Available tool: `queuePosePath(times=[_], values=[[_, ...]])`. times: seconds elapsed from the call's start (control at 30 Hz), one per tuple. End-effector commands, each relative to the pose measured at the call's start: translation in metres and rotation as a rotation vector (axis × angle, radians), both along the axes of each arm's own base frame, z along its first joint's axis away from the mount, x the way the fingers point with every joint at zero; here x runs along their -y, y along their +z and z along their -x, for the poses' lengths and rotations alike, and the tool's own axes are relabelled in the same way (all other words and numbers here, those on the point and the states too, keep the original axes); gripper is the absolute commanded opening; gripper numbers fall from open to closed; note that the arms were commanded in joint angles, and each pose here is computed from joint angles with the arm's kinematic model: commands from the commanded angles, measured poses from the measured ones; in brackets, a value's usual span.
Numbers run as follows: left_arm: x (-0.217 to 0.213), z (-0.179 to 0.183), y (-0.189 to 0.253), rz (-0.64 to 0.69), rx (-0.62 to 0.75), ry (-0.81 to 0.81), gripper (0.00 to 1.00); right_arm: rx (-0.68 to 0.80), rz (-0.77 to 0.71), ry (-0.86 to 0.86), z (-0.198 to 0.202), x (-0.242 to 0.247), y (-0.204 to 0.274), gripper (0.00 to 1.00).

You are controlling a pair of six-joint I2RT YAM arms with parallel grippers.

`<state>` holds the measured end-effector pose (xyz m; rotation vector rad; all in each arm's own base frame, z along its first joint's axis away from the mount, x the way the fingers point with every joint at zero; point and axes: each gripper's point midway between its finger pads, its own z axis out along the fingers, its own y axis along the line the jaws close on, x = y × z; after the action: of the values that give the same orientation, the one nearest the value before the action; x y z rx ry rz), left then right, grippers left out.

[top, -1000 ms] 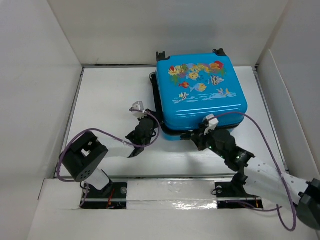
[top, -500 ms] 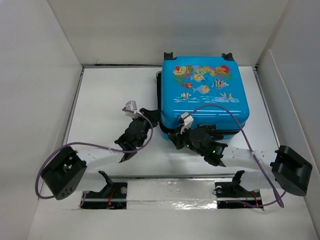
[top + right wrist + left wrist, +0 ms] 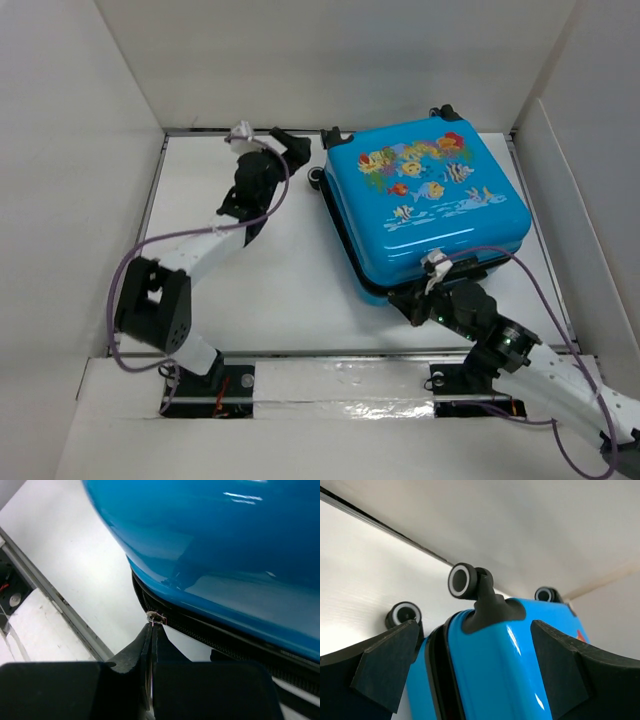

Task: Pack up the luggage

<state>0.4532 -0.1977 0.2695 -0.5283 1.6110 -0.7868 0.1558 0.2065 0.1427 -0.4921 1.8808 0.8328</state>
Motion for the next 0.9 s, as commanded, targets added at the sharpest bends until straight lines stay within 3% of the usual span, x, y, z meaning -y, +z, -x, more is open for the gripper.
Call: queuePosePath(times=[0.0, 0.13, 0.17, 0.2, 0.27, 0.33, 0.73, 0.8, 0.87], values=[[0.030, -0.019, -0.023, -0.077, -0.095, -0.136, 0.95, 0.016, -0.072, -0.065, 0.000, 0.020, 0.029, 0.00], [0.058, -0.048, -0.031, -0.028, -0.130, -0.250, 0.99, 0.014, -0.066, -0.074, -0.003, 0.027, 0.030, 0.00], [0.066, -0.058, -0.012, -0.015, -0.096, -0.270, 0.99, 0.017, -0.061, -0.069, -0.004, 0.026, 0.030, 0.00], [0.075, -0.064, -0.039, -0.029, -0.166, -0.301, 0.99, 0.009, -0.055, -0.068, -0.005, 0.026, 0.029, 0.00], [0.085, -0.078, -0.026, -0.020, -0.152, -0.325, 0.99, 0.003, -0.046, -0.059, -0.003, 0.026, 0.029, 0.00], [0.086, -0.092, -0.045, -0.013, -0.190, -0.320, 0.99, 0.006, -0.049, -0.051, -0.002, 0.025, 0.029, 0.00], [0.124, -0.132, -0.068, 0.297, -0.168, -0.374, 0.99, -0.006, -0.070, -0.026, 0.004, 0.023, 0.026, 0.00], [0.130, -0.132, -0.064, 0.351, -0.133, -0.378, 0.96, -0.010, -0.075, -0.024, 0.005, 0.022, 0.026, 0.00], [0.129, -0.134, -0.061, 0.418, -0.123, -0.366, 0.84, -0.012, -0.079, -0.036, 0.004, 0.023, 0.026, 0.00]])
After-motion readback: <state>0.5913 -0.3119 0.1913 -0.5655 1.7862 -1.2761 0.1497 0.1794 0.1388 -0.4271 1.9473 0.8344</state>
